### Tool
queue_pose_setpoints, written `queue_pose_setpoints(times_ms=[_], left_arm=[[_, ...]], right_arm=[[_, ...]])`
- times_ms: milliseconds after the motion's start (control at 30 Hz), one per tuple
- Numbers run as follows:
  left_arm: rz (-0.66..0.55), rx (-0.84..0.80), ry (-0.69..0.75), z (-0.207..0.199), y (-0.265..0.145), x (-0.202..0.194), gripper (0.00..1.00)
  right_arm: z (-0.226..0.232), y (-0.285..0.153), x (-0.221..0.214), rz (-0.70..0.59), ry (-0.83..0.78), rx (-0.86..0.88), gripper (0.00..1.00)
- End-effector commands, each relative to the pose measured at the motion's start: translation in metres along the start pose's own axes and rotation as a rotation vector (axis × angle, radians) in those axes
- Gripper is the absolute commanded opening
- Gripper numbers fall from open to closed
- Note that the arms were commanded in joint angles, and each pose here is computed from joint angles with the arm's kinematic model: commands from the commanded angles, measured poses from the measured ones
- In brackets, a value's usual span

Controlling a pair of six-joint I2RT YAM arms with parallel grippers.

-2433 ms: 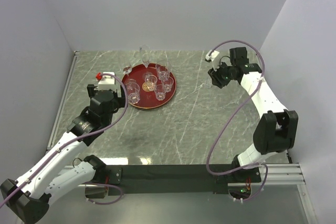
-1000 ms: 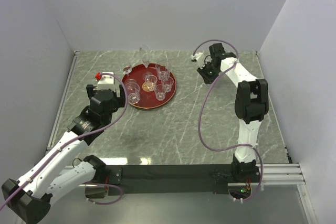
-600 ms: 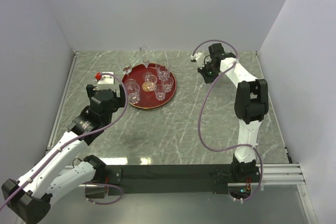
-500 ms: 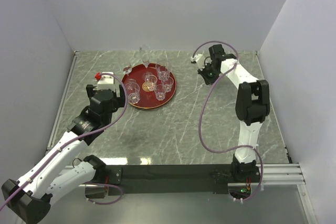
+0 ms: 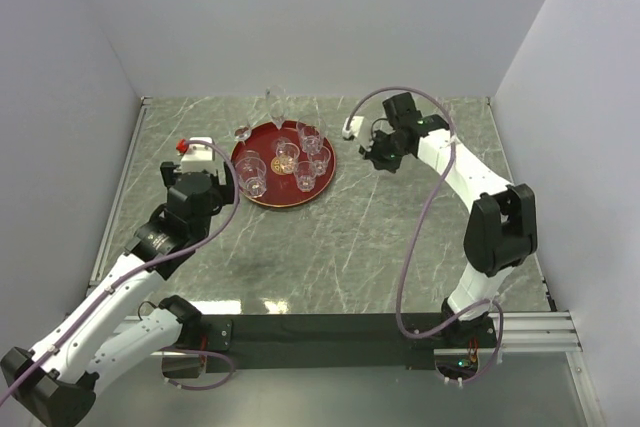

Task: Place the glasses into the tray
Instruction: Grab a glass with a robot arm, then place the glass into the tray

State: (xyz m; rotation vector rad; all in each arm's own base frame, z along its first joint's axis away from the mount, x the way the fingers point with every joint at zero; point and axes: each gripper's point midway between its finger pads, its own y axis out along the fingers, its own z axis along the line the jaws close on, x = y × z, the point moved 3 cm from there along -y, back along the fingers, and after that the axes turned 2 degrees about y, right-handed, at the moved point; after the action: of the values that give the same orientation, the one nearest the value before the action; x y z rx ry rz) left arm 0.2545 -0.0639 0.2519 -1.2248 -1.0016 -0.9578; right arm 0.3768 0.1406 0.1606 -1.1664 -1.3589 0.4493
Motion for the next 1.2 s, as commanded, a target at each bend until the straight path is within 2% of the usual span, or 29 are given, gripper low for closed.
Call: queue_pose_setpoints(times_ms=[0, 633, 1167], left_arm=[[-0.055, 0.003, -0.044, 0.003, -0.003, 0.013, 0.96], [-0.106, 0.067, -0.08, 0.018, -0.011, 0.02, 0.95], [-0.14, 0.09, -0.104, 0.026, -0.017, 0.024, 0.95]], right_arm=[[0.021, -0.011, 0.023, -0.057, -0.1, 0.025, 0.0], [0.111, -0.012, 0.102, -0.145, -0.343, 0.188, 0.0], [0.136, 0.01, 0.146, -0.17, -0.42, 0.206, 0.0]])
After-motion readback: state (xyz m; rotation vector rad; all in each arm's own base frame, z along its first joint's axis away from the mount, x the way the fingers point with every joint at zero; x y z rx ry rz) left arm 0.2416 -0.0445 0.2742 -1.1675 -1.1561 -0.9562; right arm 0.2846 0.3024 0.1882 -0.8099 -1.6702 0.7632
